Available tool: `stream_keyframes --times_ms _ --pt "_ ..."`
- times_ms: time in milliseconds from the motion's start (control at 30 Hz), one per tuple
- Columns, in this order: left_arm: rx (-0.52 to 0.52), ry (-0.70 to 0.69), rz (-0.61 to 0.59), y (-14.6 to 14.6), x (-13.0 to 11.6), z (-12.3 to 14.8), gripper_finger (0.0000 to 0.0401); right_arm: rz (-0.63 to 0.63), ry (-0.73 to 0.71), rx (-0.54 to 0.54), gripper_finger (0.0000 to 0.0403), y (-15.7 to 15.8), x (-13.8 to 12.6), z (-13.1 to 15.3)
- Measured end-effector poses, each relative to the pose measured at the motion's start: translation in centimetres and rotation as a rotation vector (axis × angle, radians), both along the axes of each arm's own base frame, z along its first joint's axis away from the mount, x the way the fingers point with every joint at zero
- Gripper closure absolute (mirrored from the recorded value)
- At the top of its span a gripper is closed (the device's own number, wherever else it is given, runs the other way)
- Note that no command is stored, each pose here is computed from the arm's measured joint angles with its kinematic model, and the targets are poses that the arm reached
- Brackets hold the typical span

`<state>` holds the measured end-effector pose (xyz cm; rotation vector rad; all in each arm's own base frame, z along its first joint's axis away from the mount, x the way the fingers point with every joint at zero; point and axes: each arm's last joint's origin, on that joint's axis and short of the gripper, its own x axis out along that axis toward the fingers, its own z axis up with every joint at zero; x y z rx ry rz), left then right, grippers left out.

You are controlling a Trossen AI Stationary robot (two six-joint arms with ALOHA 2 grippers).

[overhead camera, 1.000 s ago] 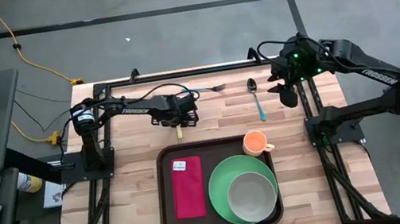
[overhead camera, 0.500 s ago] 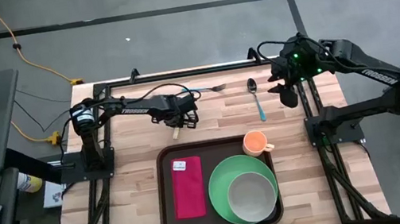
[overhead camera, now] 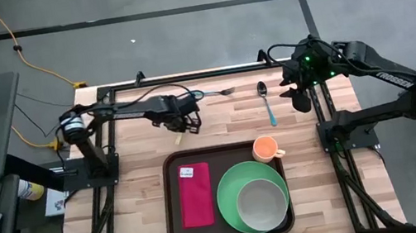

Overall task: Set up tray
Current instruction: Put the yellow knife on the top of red cloth table napkin

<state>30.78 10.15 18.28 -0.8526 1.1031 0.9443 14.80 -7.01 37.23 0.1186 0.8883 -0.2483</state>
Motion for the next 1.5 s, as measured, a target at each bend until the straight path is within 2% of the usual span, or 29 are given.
stream_keyframes --times_ms 133,233,333,500,733,900,1100,1200,1500 --pt "0.01 -0.091 -0.03 -1.3 -0.5 2.7 0.0358 0.008 0.002 -0.006 0.0233 0.0 0.0 0.0" --pt "0.001 -0.1 -0.04 -3.3 -1.3 4.5 0.0358 0.012 0.004 -0.008 0.0233 0.0 0.0 0.0" --pt "0.012 -0.115 -0.054 -6.1 -2.1 5.9 0.0358 0.023 0.01 -0.015 0.0233 0.1 -0.2 0.0" --pt "0.04 -0.229 -0.074 -12.1 -3.0 8.1 0.0358 0.039 -0.002 -0.037 0.0233 0.2 -0.5 0.2" --pt "0.034 -0.346 0.075 -20.6 -5.1 8.0 0.0358 0.041 -0.016 -0.048 0.0233 0.2 -0.5 0.4" --pt "-0.015 -0.401 0.051 -23.2 -3.6 6.8 0.0358 0.042 -0.047 -0.062 0.0233 0.1 -0.3 0.6" --pt "0.007 -0.282 0.048 -24.5 -1.2 5.9 0.0358 0.029 -0.063 -0.046 0.0233 0.1 -0.2 0.6" --pt "0.036 -0.169 0.044 -25.0 -0.4 5.8 0.0358 0.025 -0.061 -0.027 0.0233 0.2 -0.2 0.6" --pt "0.075 -0.018 0.036 -26.5 2.2 7.7 0.0358 0.017 -0.07 0.025 0.0233 0.3 -0.3 0.5"
